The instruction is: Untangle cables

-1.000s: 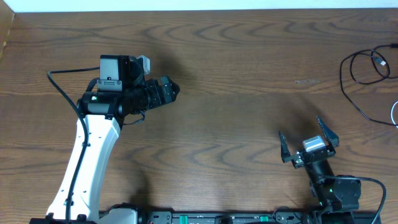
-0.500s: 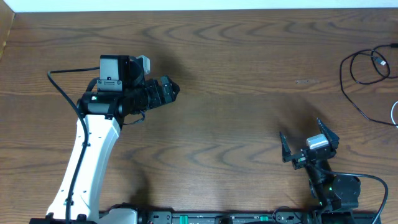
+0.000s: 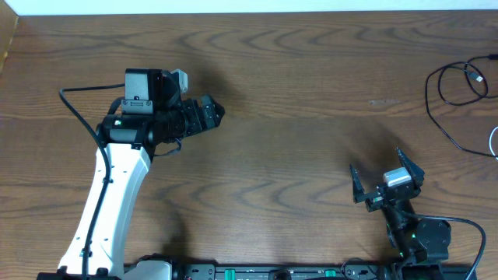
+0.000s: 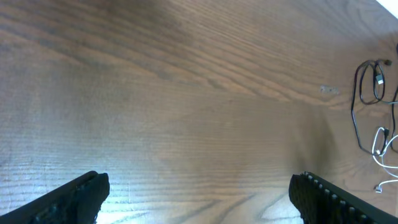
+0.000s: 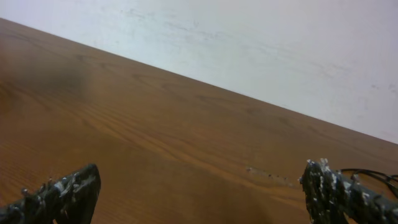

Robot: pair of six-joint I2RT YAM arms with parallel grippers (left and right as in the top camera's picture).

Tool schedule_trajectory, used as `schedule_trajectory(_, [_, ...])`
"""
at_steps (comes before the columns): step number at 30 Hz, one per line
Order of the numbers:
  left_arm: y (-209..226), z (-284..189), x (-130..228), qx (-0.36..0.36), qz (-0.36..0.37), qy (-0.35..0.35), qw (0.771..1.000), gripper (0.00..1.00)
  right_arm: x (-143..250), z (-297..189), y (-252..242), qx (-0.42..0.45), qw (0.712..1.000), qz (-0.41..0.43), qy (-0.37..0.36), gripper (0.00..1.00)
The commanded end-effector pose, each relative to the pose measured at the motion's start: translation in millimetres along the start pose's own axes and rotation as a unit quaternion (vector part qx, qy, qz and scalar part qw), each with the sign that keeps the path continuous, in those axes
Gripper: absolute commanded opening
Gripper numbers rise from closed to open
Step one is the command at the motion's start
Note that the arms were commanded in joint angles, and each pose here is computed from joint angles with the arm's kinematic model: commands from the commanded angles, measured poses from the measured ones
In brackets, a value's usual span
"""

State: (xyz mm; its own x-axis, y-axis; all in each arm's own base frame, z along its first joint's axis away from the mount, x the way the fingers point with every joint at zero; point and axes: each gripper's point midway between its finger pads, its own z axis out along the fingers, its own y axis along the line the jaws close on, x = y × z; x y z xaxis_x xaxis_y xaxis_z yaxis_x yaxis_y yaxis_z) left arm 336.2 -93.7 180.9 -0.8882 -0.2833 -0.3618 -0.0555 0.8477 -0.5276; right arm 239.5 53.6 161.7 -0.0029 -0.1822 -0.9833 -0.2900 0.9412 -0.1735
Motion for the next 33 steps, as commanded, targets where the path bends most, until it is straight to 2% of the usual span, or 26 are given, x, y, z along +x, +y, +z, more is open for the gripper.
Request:
schedule_trajectory(1, [10, 1, 6, -0.020, -0.004, 0.010, 1.000, 0.98, 1, 0, -3, 0.008, 1.000, 0.008, 0.001, 0.99])
schedule_trajectory(7, [11, 1, 6, -0.022, -0.004, 0.009, 1.000, 0.98, 1, 0, -3, 0.008, 1.000, 0.008, 0.001, 0.99])
schedule_trajectory(11, [23, -1, 1, -0.061, 0.001, -0.007, 0.998, 0.98, 1, 0, -3, 0.008, 1.000, 0.008, 0.001, 0.99])
schedule_trajectory(16, [12, -23, -6, -0.050, 0.101, -0.062, 0.992, 0.98, 1, 0, -3, 0.008, 1.000, 0.008, 0.001, 0.99])
schedule_trajectory(19, [0, -44, -12, -0.035, 0.185, -0.132, 0.973, 0.98, 1, 0, -3, 0.008, 1.000, 0.008, 0.001, 0.99])
schedule_trajectory(23, [-10, -74, -8, -0.031, 0.273, -0.230, 0.933, 0.98, 1, 0, -3, 0.008, 1.000, 0.008, 0.001, 0.99])
schedule_trajectory(28, [-2, -109, 1, -0.038, 0.290, -0.334, 0.896, 0.98, 1, 0, -3, 0.008, 1.000, 0.008, 0.001, 0.99])
schedule_trajectory(33, [9, -116, 16, -0.053, 0.324, -0.383, 0.863, 0.98, 1, 0, -3, 0.008, 1.000, 0.008, 0.001, 0.99])
